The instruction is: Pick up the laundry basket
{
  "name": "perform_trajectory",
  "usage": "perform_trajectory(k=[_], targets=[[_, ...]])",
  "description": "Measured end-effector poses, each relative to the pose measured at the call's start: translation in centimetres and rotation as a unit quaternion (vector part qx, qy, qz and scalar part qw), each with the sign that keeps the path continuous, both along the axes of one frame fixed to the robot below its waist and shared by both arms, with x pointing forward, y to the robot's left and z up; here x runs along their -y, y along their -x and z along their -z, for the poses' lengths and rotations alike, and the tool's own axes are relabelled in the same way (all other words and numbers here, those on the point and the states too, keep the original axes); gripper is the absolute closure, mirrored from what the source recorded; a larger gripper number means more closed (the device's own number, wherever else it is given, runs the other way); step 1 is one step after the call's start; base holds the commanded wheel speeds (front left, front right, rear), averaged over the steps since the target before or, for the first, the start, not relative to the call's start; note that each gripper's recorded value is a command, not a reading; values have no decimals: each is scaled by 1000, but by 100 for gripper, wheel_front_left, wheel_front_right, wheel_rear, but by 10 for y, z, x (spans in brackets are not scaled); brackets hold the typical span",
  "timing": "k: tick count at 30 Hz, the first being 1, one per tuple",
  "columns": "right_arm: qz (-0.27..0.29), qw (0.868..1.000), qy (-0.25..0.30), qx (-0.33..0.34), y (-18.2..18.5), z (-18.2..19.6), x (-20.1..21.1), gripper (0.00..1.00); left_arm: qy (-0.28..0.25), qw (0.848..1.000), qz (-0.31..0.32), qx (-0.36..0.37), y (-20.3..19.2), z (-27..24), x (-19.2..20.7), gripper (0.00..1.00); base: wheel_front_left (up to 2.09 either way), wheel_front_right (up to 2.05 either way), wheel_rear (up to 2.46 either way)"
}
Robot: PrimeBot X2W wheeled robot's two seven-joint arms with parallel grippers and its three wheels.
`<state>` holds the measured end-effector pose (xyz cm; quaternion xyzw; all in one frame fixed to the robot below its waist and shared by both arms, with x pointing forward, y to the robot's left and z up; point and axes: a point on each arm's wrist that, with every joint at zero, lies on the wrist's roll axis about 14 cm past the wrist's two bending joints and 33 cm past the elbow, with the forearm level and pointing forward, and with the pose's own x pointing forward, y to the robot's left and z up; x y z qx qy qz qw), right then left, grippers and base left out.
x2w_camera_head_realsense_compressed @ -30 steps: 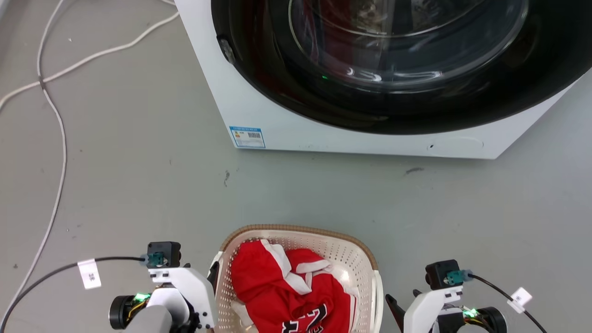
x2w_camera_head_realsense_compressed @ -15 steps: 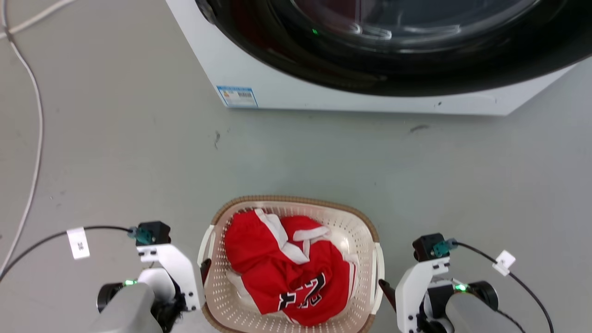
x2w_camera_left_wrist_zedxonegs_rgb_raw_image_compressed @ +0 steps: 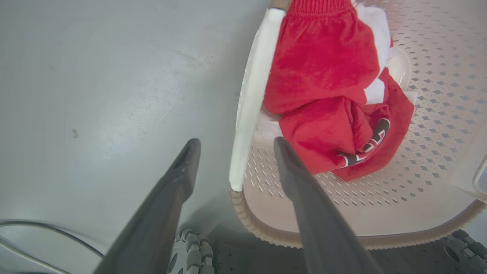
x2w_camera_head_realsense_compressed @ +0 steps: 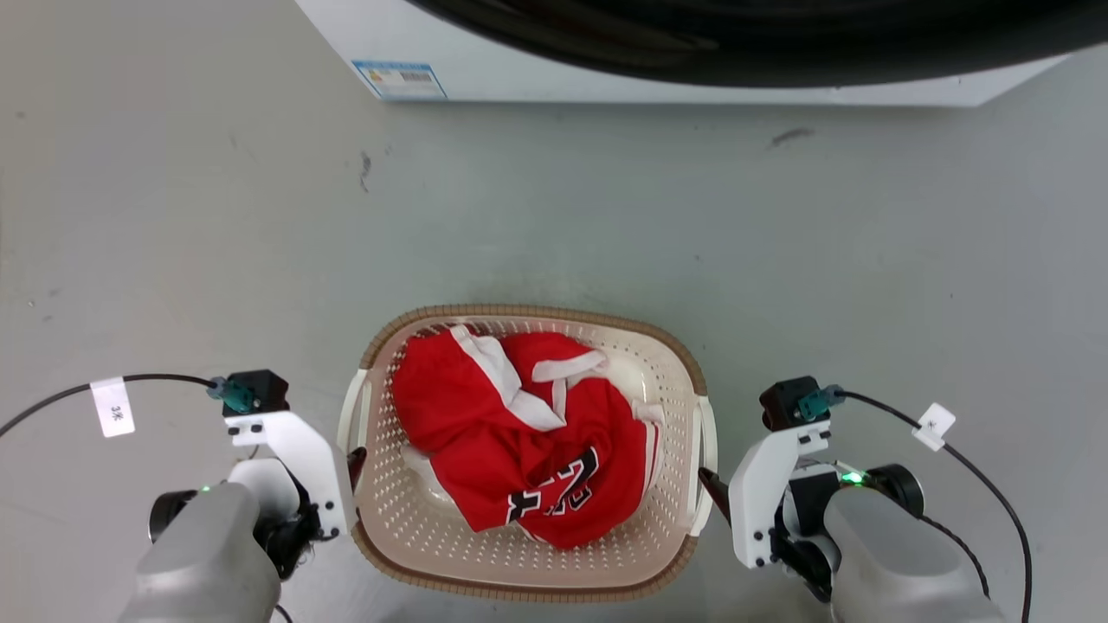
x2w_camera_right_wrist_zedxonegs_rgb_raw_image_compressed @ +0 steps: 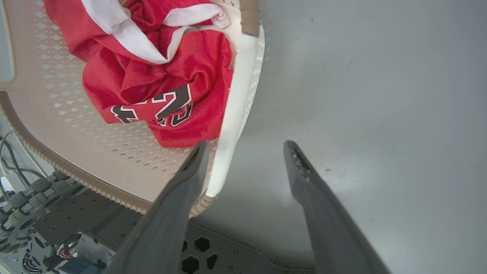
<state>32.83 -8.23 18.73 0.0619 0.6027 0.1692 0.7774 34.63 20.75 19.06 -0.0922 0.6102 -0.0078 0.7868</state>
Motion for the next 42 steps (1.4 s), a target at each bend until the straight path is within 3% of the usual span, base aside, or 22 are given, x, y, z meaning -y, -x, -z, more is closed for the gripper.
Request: perform_trajectory(k=[22, 23, 24, 25, 26, 42], targets=[[-9, 998, -16, -62, 1, 47, -13, 0, -10, 1000, -1, -24, -17, 49, -2, 0, 0, 0, 0], [-9, 998, -16, -65, 2, 48, -13, 0, -9, 1000, -1, -25, -17, 51, -1, 7, 0, 0, 0], [-10, 998, -16, -66, 2, 49, -13, 18, -8, 1000, -2, -26, -17, 52, -1, 73, 0, 0, 0], [-8, 998, -18, -67, 0, 50, -14, 62, -7, 1000, -4, -27, -16, 53, 0, 100, 0, 0, 0], [-7, 997, -19, -68, 0, 50, -15, 100, -5, 1000, -6, -28, -16, 53, 1, 100, 0, 0, 0], [-14, 997, -24, -75, 1, 38, -21, 100, 18, 998, -20, -53, -1, 41, 13, 100, 0, 0, 0]])
